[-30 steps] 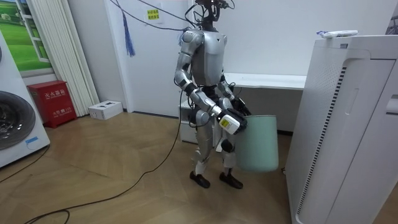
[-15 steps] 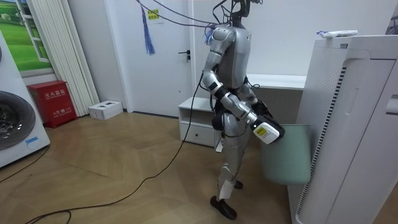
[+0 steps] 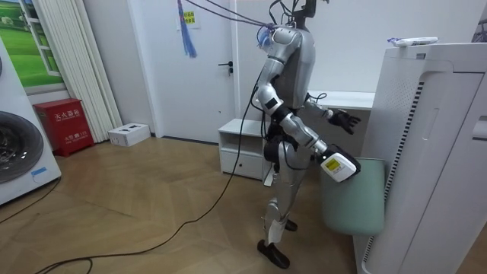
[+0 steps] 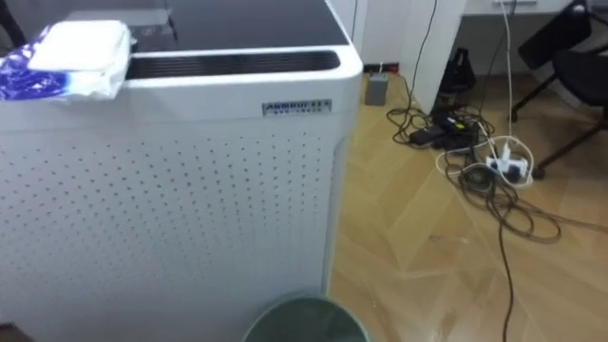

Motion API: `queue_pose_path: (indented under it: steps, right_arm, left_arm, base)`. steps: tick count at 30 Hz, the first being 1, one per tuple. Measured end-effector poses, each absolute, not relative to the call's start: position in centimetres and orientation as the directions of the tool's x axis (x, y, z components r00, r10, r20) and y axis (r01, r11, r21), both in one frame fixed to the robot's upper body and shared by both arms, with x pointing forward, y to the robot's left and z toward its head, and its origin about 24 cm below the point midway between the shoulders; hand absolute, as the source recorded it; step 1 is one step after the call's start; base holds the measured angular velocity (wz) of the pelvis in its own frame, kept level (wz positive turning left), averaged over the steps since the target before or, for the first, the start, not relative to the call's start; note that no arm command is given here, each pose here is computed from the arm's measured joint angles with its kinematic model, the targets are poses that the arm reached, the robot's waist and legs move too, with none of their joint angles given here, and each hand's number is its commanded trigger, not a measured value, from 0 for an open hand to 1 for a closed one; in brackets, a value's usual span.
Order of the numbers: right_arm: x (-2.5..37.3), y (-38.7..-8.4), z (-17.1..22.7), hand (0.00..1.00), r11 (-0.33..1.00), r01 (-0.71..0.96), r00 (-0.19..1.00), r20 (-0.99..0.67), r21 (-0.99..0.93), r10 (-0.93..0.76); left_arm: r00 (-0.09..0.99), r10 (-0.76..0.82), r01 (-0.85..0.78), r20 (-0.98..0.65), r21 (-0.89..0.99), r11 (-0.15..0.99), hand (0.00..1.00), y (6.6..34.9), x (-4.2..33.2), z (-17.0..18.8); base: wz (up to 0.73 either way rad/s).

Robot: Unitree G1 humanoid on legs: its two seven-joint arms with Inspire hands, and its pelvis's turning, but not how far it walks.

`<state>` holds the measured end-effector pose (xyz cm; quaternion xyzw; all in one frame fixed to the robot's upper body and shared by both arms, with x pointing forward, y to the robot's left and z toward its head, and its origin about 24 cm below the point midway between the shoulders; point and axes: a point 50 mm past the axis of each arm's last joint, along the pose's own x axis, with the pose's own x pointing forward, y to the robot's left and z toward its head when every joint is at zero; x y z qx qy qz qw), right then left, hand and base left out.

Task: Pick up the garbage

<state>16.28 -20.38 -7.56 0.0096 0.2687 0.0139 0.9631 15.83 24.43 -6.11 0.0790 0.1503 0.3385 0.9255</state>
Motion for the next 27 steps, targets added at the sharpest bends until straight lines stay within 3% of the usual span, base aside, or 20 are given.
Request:
queue_pose_path:
  steps: [10,18,27]
  right_arm:
    - [16.2,-21.5,-7.1,1.00,0.998,-0.008,0.863,-0.505,-0.054,-0.021]
    - [15.3,-21.4,-7.1,1.00,0.999,-0.037,0.859,-0.511,-0.036,0.013]
    - [15.0,-21.2,-7.2,1.00,0.997,-0.069,0.853,-0.519,-0.020,0.049]
  left_arm:
    - [0.617,0.774,-0.787,0.144,0.122,0.604,0.00,26.6,16.7,0.5]
    - [0.623,0.673,-0.744,0.399,0.036,0.668,0.00,25.0,17.8,5.8]
    - [0.623,0.536,-0.682,0.570,0.061,0.728,0.00,23.8,18.1,9.3]
  base:
    - [0.02]
    - [0.07]
    - [0.00]
